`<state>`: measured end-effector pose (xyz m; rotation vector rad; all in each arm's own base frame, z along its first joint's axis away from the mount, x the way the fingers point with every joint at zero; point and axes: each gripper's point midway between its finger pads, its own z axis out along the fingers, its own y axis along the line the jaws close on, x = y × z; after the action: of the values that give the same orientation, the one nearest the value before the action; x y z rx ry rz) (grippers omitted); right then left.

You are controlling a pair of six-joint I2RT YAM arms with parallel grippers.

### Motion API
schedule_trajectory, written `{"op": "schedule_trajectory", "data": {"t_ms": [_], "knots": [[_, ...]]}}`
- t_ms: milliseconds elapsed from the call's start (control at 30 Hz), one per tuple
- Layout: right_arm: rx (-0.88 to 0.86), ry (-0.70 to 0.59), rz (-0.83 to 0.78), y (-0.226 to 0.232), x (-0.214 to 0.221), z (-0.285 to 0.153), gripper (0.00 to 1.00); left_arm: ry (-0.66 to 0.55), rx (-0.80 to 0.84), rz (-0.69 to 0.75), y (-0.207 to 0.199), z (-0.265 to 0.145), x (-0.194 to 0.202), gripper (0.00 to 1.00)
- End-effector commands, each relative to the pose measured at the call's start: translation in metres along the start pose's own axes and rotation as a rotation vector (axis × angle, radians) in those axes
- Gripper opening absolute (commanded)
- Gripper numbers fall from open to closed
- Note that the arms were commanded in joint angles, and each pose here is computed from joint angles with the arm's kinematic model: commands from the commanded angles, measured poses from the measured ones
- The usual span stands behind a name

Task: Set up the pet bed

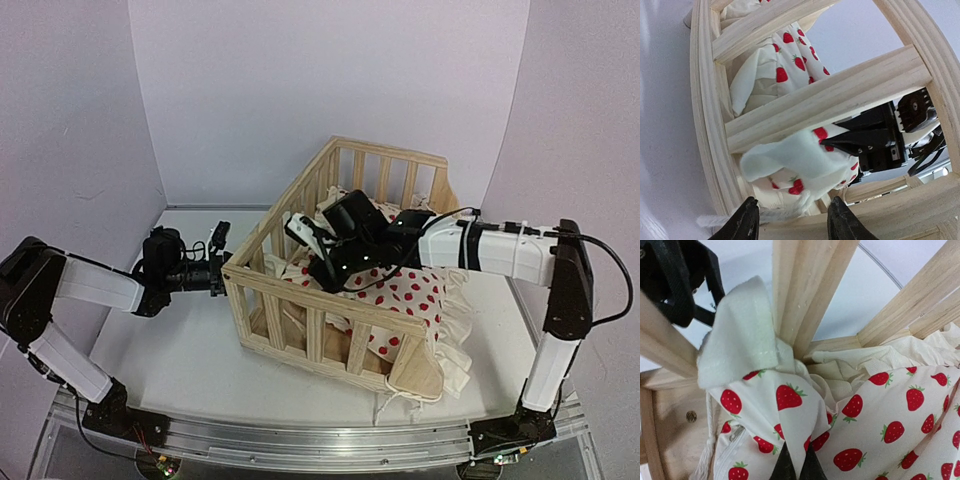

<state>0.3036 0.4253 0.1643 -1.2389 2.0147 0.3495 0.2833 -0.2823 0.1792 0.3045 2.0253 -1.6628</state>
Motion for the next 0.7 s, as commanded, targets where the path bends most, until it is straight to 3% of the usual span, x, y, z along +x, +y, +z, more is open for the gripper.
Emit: {"op": "schedule_trajectory", "data": {"t_ms": [0, 133, 433, 667], "knots": [[-0.032, -0.024, 0.068, 0.003, -0.01, -0.058, 0.0, -0.048, -0.008, 0.073, -0.009, -0.012, -0.005, 0.5], [-0.076, -0.007, 0.114, 0.01, 0.01, -0.076, 0.0, -0.057, -0.047, 0.1, -0.008, -0.019, -0.004, 0.53], [0.043, 0.054, 0.164, -0.012, 0.054, -0.092, 0.0, -0.08, -0.109, 0.12, -0.009, -0.032, 0.002, 0.54], [-0.136, -0.011, 0.089, 0.017, 0.054, -0.081, 0.0, -0.087, -0.111, 0.32, -0.024, -0.048, 0.02, 0.47]]}}
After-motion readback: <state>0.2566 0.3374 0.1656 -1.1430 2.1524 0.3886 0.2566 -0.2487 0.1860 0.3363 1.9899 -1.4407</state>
